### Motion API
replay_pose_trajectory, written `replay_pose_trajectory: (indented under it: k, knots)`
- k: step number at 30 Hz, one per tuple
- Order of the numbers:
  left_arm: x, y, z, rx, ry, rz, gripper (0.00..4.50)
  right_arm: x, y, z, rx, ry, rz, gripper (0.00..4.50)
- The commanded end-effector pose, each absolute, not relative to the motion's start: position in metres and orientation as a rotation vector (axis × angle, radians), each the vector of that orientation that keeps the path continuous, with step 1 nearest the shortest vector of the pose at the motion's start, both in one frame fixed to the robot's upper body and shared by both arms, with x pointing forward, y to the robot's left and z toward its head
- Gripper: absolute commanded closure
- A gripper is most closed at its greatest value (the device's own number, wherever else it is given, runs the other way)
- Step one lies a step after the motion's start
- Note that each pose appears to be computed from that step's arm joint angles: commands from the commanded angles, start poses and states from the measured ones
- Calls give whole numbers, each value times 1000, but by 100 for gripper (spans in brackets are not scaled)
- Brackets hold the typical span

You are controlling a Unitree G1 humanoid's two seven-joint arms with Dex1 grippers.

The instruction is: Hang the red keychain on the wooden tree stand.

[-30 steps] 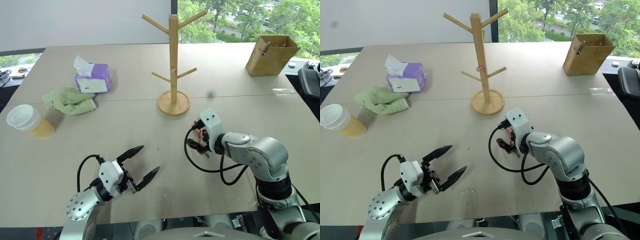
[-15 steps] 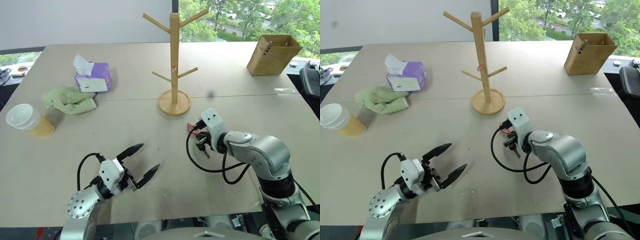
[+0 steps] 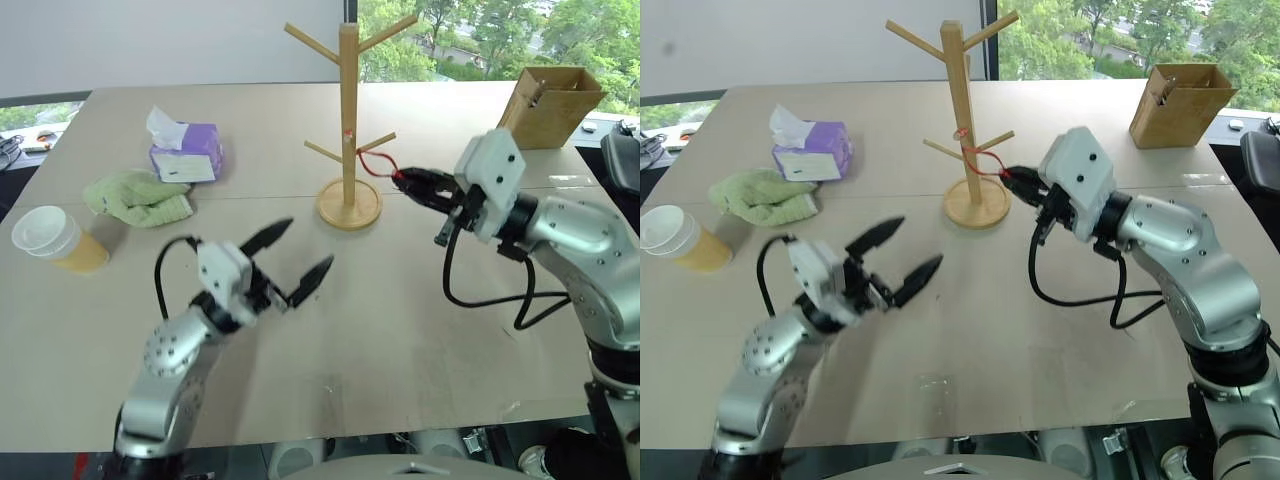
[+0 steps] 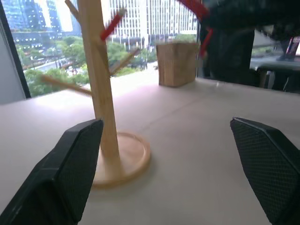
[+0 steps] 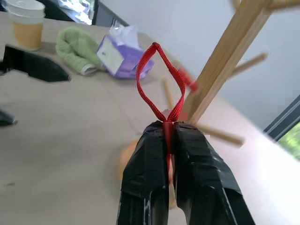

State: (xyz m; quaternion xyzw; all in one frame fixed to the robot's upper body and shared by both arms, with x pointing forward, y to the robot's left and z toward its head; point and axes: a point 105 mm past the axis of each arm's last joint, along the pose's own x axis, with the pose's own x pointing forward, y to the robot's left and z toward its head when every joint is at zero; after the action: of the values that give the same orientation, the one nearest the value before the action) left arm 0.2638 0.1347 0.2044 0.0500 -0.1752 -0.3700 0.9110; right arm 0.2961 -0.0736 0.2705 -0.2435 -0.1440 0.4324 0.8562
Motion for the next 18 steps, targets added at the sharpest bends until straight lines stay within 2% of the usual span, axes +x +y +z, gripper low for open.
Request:
replay_pose_trajectory:
  k: [1, 7, 18]
  knots:
    - [263, 132, 232, 73, -357, -788, 0, 298, -68, 289, -573, -411, 891, 448]
    - [263, 123, 258, 64, -330, -851, 0, 307, -60, 286, -637, -431, 897, 448]
    - [266, 126, 256, 31, -264, -842, 0, 331, -44, 274, -642, -433, 876, 448]
